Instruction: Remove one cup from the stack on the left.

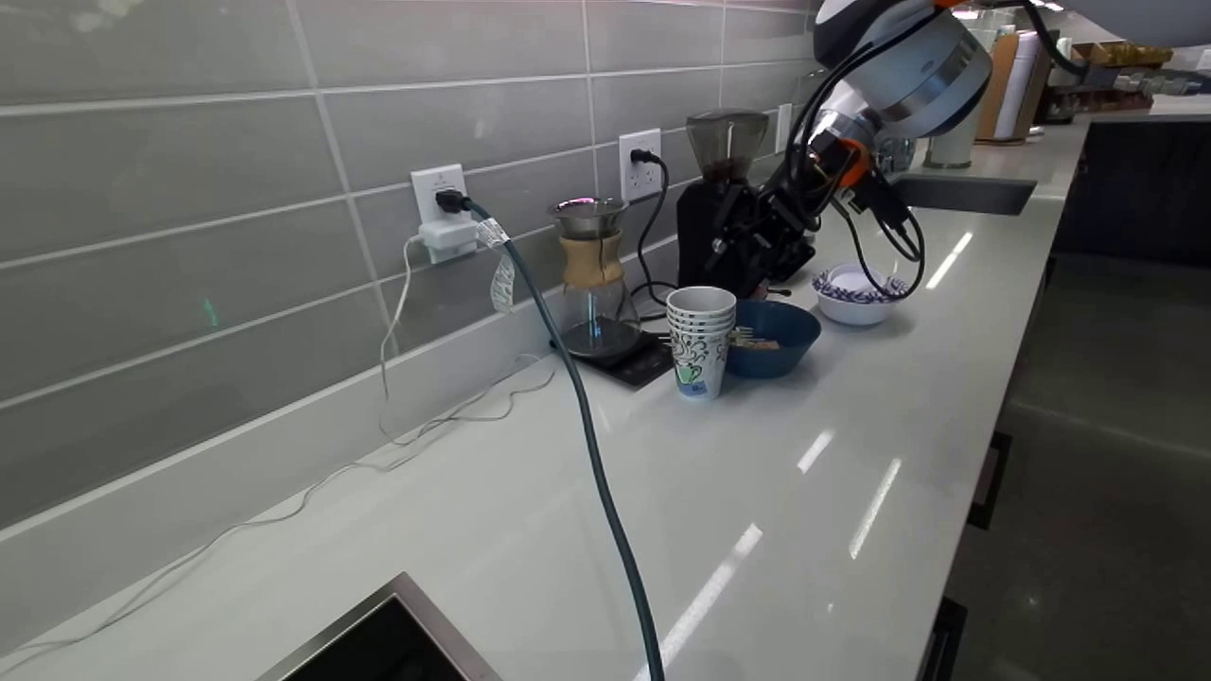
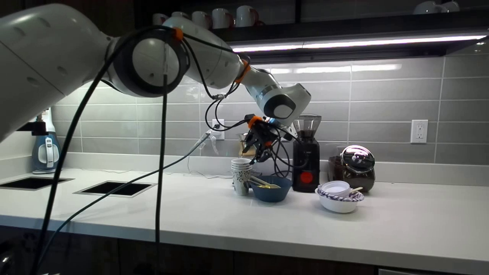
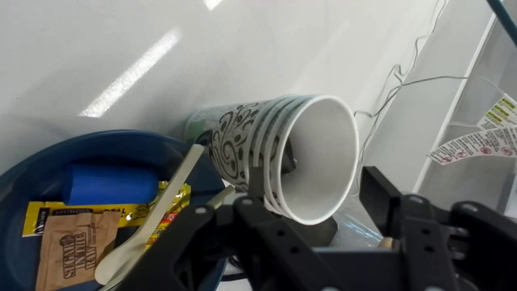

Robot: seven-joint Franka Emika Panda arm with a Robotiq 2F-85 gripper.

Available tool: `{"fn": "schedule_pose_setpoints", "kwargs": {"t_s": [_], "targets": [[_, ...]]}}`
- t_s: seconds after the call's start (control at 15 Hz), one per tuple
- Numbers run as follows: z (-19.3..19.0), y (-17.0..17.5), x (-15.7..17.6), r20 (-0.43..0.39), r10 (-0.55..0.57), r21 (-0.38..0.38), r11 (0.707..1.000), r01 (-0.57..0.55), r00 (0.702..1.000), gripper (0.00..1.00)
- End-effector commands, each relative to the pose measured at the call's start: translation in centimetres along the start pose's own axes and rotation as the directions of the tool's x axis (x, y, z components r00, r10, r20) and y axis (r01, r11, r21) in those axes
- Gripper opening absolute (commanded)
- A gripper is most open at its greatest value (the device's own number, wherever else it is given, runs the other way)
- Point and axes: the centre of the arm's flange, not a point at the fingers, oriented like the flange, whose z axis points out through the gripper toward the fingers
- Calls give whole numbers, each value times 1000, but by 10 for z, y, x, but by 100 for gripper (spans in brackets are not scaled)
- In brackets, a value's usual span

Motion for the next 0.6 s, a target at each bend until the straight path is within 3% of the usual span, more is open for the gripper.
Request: {"fn": "schedule_pose_setpoints", "kwargs": {"t_s": [0.0,0.47,0.53], "targets": [[-2,-10,31,31,10,-26,1000,-9,999,64],[0,-15,36,61,26,-48,999,-23,998,38],[1,-14,37,69,31,-50,998,-27,997,41]]}}
